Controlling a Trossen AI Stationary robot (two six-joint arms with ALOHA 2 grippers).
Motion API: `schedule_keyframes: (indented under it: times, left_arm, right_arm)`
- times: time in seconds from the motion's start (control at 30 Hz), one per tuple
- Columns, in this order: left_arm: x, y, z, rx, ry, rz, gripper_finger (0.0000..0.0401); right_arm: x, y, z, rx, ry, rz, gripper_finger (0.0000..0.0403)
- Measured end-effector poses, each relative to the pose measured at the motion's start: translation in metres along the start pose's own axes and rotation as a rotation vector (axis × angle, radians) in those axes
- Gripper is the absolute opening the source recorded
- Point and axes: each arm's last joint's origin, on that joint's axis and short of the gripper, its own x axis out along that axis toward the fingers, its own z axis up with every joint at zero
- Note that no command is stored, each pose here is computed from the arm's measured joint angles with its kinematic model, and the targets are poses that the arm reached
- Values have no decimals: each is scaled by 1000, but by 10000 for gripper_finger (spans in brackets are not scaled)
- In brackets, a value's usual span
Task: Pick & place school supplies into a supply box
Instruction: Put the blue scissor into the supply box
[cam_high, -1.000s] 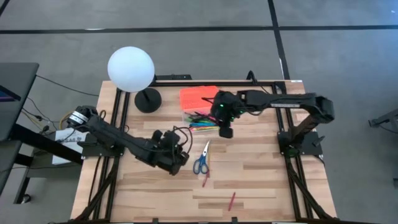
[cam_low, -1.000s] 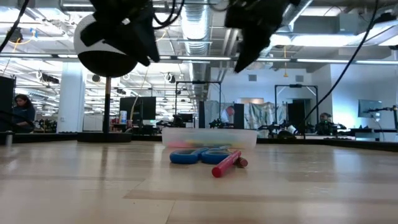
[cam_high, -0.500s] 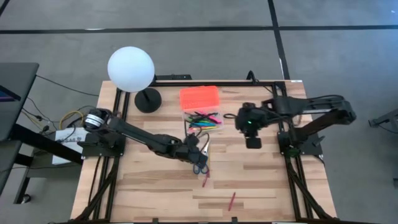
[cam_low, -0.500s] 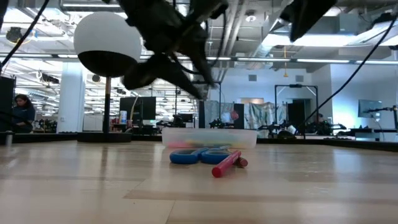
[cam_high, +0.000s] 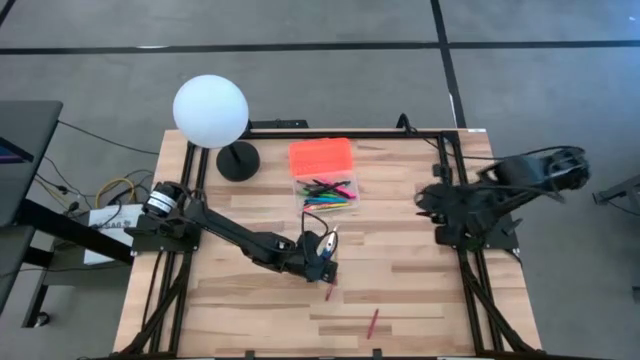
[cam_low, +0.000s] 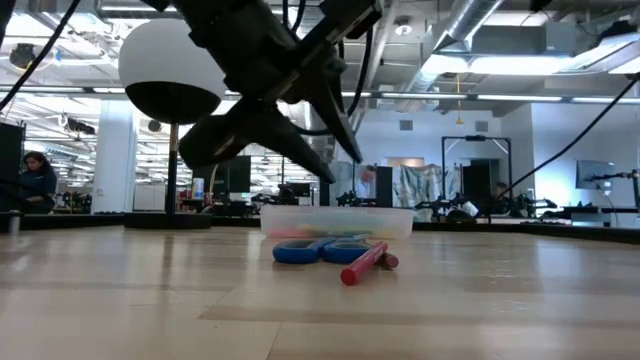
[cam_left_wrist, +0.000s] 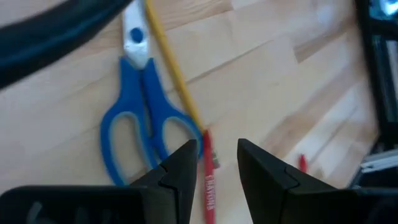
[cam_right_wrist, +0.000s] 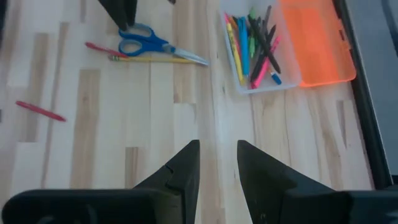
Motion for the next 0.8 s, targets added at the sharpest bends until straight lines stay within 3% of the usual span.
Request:
schedule_keyframes:
  times: [0.27, 0.57, 0.8]
  left_arm:
    - [-4, 1, 0, 32, 4, 76, 109]
    - [11, 8, -4, 78, 87, 109, 109]
    - [11, 14, -2, 101, 70, 171, 109]
  right_arm:
    - [-28, 2, -23, 60, -124, -30, 98]
    - [-36, 8, -34, 76, -154, -33, 98]
    - [-39, 11, -38, 61, -178, -65, 98]
